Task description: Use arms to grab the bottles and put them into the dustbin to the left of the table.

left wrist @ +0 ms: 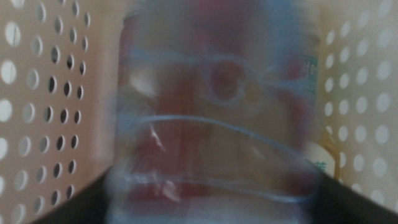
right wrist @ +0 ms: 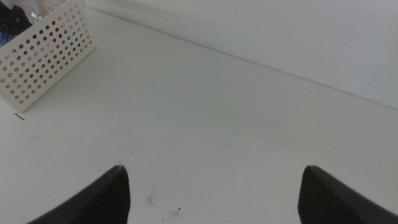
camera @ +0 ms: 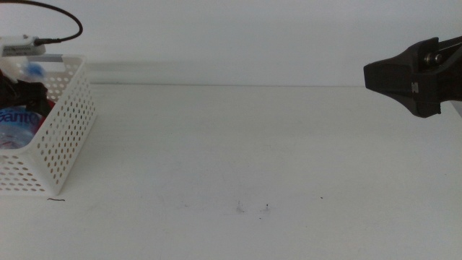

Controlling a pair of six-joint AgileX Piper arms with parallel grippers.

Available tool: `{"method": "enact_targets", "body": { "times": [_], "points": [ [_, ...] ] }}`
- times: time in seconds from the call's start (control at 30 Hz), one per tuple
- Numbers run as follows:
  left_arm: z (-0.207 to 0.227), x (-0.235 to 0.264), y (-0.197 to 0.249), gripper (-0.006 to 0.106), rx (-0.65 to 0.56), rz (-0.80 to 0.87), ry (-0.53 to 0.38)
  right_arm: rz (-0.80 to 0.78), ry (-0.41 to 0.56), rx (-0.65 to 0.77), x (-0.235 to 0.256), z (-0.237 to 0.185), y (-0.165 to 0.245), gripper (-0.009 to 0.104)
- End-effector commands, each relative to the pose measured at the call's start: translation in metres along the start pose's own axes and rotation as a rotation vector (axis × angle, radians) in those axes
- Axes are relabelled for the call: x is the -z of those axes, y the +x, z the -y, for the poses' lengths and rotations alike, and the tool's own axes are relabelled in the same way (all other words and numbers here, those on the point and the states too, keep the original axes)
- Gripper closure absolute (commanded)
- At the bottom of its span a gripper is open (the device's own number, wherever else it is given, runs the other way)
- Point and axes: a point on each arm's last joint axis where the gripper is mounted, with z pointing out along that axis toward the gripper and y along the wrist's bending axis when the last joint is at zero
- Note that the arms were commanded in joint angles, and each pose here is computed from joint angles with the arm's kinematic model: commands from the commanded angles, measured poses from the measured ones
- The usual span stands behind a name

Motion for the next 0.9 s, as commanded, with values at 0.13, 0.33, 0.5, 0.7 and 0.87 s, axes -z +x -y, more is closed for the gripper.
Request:
{"method": "enact_targets", "body": {
  "times": [0.13, 0.33, 0.5, 0.7, 0.87],
  "points": [
    [0.012, 0.038, -0.011, 0.007, -0.026, 0.088, 0.010, 0.021, -0.001, 0.009, 0.003, 0.000, -0.003, 0.005],
    [0.045, 0.094, -0.011, 0.007, -0.035, 0.161, -0.019, 0.021, -0.001, 0.009, 0.003, 0.000, -0.003, 0.005],
    [0.096, 0.164, 0.007, 0.007, -0.136, 0.395, 0.003, 0.021, -0.001, 0.009, 0.003, 0.000, -0.003, 0.005],
    [0.156, 0.255, 0.071, 0.007, -0.384, 0.867, 0.004, 0.021, -0.001, 0.009, 0.003, 0.000, -0.003, 0.005],
    [0.171, 0.279, 0.125, 0.007, -0.403, 1.077, 0.078, 0.021, -0.001, 0.009, 0.003, 0.000, -0.003, 0.005]
  ]
}}
